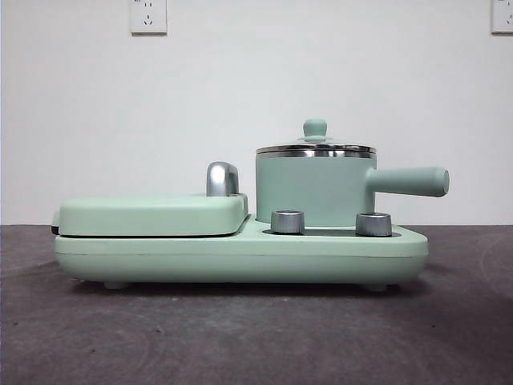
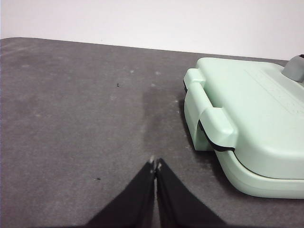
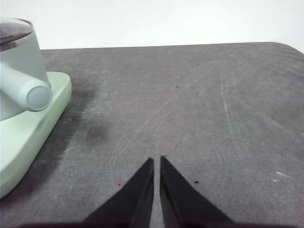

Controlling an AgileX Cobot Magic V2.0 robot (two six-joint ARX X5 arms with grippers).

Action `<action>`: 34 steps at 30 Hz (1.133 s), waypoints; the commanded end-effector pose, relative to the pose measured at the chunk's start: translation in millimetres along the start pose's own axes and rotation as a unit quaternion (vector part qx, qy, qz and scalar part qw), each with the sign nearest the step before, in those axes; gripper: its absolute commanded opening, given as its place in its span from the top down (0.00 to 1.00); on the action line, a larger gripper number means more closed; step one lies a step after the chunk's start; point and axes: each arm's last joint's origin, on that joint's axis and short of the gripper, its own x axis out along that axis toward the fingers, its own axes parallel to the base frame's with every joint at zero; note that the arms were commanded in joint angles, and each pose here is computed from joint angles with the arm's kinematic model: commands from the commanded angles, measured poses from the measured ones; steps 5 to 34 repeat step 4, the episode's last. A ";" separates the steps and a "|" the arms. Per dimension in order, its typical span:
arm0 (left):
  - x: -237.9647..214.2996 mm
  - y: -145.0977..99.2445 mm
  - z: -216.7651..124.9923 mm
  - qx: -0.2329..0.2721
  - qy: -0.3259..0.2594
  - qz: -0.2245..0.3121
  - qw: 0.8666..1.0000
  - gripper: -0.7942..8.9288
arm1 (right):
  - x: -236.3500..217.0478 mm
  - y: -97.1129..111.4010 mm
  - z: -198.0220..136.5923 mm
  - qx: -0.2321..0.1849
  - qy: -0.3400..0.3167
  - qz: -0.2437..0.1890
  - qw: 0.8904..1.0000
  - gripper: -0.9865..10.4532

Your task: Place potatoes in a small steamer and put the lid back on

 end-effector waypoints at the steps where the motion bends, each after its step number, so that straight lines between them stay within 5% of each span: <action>1: 1.9 0.8 -6.9 0.000 0.013 0.002 1.000 0.91 | 0.5 0.0 -0.7 -0.004 -0.003 -0.001 1.000 0.90; 34: 1.9 0.8 -6.9 0.000 0.013 0.002 1.000 0.91 | 0.5 0.0 -0.7 -0.004 -0.003 -0.001 1.000 0.90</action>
